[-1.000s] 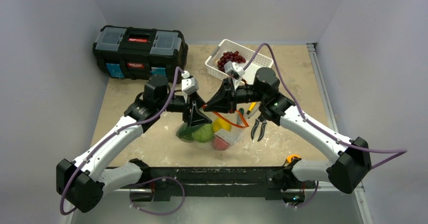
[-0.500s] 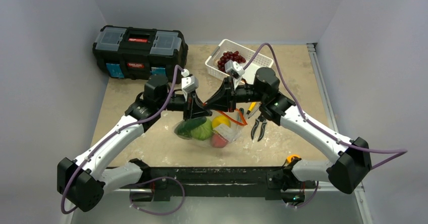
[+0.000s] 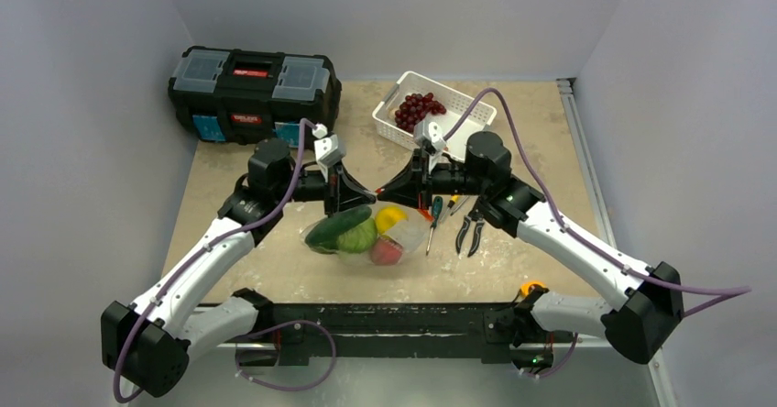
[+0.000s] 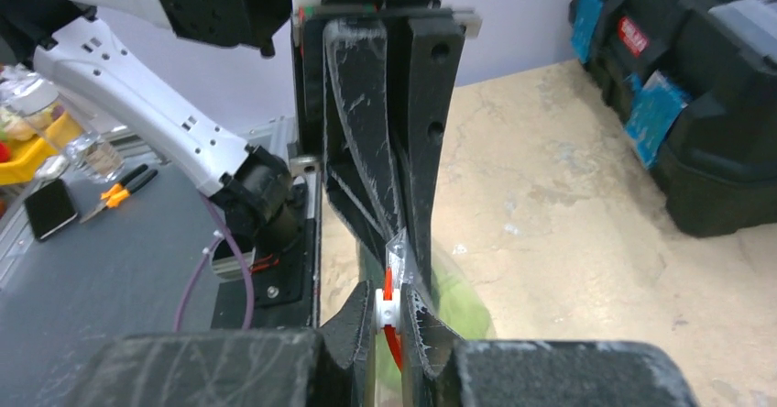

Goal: Place the food in the zip-top bag and seal the zipper

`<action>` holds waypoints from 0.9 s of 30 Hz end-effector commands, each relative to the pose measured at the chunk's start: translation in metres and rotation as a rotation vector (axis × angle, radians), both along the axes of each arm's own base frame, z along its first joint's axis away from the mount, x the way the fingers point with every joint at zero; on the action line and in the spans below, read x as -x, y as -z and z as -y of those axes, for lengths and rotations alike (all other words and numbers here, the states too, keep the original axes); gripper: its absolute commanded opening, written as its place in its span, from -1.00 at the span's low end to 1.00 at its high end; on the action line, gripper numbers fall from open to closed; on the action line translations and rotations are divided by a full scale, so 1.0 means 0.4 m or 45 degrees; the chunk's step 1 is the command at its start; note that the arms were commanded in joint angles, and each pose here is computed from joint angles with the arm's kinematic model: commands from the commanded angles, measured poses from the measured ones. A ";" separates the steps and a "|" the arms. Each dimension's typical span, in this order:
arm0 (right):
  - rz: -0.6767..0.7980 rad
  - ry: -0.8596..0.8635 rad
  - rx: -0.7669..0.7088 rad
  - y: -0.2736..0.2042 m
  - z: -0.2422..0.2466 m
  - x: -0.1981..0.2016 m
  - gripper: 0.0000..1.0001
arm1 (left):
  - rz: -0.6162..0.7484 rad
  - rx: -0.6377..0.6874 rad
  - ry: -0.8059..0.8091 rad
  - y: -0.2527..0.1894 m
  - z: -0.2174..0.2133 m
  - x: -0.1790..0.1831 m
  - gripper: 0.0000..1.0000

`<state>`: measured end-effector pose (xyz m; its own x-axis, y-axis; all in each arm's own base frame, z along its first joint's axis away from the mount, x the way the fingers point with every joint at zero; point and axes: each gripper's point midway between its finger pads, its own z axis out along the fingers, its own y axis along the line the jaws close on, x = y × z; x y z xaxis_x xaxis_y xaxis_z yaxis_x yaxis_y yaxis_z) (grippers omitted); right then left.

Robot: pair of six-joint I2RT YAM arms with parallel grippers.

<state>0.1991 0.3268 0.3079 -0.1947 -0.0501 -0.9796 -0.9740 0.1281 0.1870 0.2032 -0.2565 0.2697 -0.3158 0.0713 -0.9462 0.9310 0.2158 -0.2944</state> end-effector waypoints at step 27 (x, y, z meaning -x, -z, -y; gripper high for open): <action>-0.078 -0.300 -0.131 -0.079 -0.034 0.056 -1.00 | 0.145 -0.075 0.102 -0.052 -0.005 0.054 0.42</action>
